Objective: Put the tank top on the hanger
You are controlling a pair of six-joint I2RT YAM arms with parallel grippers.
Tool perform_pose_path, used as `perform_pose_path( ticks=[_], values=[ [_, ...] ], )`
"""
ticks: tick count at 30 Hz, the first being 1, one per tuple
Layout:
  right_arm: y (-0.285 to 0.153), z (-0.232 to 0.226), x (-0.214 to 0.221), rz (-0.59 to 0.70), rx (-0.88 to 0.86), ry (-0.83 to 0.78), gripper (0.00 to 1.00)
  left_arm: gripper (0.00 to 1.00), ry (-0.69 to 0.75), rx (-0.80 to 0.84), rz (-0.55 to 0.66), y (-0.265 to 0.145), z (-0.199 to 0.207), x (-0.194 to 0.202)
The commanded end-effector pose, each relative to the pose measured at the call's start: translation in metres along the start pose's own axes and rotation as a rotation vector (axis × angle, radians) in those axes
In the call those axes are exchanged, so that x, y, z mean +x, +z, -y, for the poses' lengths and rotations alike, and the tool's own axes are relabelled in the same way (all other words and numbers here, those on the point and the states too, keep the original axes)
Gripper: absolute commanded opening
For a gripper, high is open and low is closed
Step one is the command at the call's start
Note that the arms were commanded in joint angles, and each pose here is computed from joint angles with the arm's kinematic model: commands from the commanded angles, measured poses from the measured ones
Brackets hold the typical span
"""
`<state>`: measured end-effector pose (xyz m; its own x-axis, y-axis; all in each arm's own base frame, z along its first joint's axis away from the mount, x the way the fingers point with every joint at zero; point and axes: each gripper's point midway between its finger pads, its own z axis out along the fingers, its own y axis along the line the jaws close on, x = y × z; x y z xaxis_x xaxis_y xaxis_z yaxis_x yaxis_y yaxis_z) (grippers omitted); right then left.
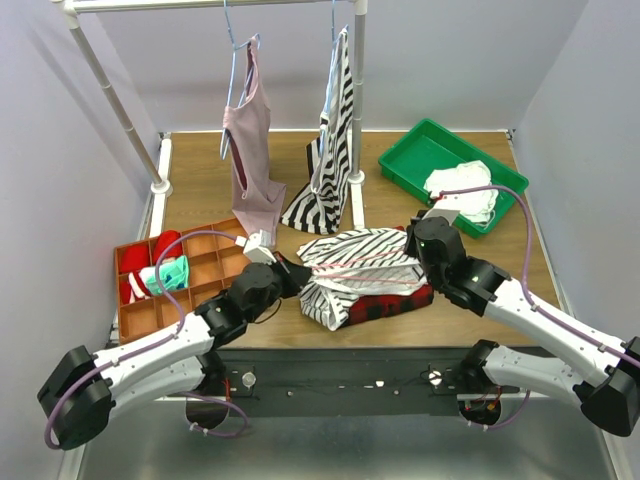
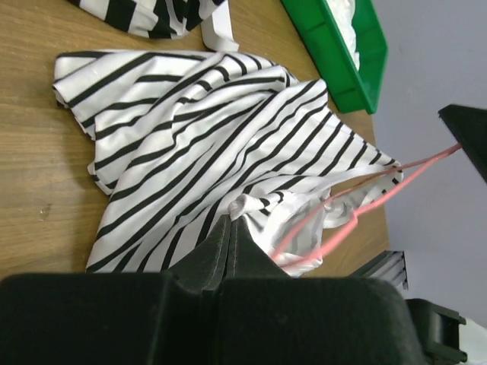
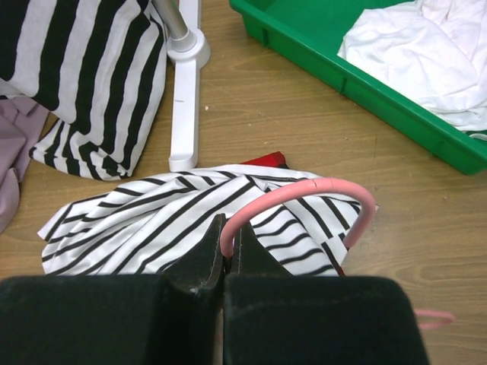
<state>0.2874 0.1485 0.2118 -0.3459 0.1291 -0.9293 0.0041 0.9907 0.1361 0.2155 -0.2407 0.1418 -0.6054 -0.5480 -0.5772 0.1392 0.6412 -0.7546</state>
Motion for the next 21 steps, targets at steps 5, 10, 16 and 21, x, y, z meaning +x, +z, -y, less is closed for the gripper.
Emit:
perform_pose_path(
  ticks=[5, 10, 16, 21],
  values=[
    [-0.001, 0.005, -0.01, 0.025, 0.046, 0.006, 0.01, 0.0, -0.044, -0.022, 0.012, -0.009, -0.016, -0.017],
    [-0.001, 0.007, -0.014, 0.03, 0.064, 0.002, 0.01, 0.0, -0.042, -0.004, 0.029, -0.012, -0.012, -0.026],
    [0.002, 0.01, -0.016, 0.031, 0.106, 0.0, 0.01, 0.0, 0.032, 0.072, -0.021, -0.021, 0.012, -0.027],
    [0.004, 0.007, -0.026, 0.052, 0.113, 0.006, 0.01, 0.0, 0.112, 0.123, -0.065, -0.028, 0.03, -0.028]
  ],
)
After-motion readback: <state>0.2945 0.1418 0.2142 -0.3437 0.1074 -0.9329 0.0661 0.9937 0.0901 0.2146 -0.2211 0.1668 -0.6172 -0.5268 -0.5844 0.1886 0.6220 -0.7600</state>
